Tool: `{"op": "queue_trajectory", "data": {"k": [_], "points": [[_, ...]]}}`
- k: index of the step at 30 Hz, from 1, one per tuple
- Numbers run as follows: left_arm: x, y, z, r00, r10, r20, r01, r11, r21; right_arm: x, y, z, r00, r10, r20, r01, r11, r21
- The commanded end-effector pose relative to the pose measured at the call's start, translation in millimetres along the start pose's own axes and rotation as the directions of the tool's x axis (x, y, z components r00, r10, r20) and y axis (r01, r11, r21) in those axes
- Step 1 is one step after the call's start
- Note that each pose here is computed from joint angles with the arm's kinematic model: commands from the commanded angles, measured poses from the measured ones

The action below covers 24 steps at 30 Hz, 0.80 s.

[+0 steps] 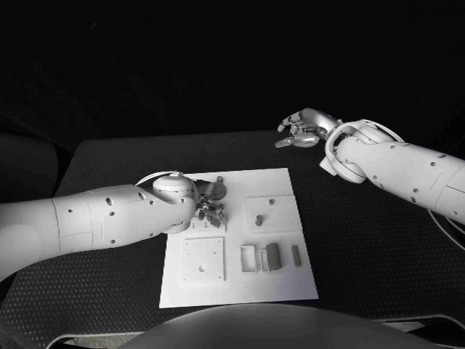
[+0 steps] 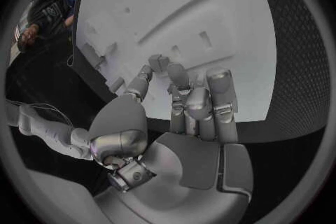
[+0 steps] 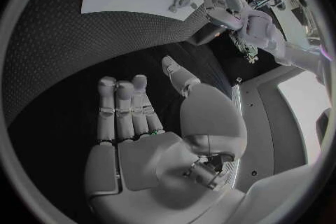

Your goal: Assemble the parts on the task board

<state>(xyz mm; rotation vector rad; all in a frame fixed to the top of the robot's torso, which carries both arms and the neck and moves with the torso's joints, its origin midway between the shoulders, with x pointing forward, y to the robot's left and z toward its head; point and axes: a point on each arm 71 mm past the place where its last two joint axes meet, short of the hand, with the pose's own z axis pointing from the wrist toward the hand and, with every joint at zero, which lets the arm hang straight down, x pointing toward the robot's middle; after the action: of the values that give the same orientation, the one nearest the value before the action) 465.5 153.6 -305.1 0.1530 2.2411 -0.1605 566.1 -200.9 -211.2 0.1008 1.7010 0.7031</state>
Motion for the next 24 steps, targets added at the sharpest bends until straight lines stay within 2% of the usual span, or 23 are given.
{"op": "queue_trajectory", "data": {"k": [1, 24], "points": [[2.4, -1.5, -0.5, 0.999, 0.031, -0.021, -0.031, 1.000, 0.001, 1.0, 0.8, 0.1, 1.000, -0.004, -0.014, 0.004, 1.000, -0.008], [8.9, -1.2, 0.5, 0.998, 0.058, -0.021, -0.059, 0.998, -0.007, 2.0, 1.8, 0.4, 1.000, 0.000, -0.023, 0.000, 1.000, -0.013]]}}
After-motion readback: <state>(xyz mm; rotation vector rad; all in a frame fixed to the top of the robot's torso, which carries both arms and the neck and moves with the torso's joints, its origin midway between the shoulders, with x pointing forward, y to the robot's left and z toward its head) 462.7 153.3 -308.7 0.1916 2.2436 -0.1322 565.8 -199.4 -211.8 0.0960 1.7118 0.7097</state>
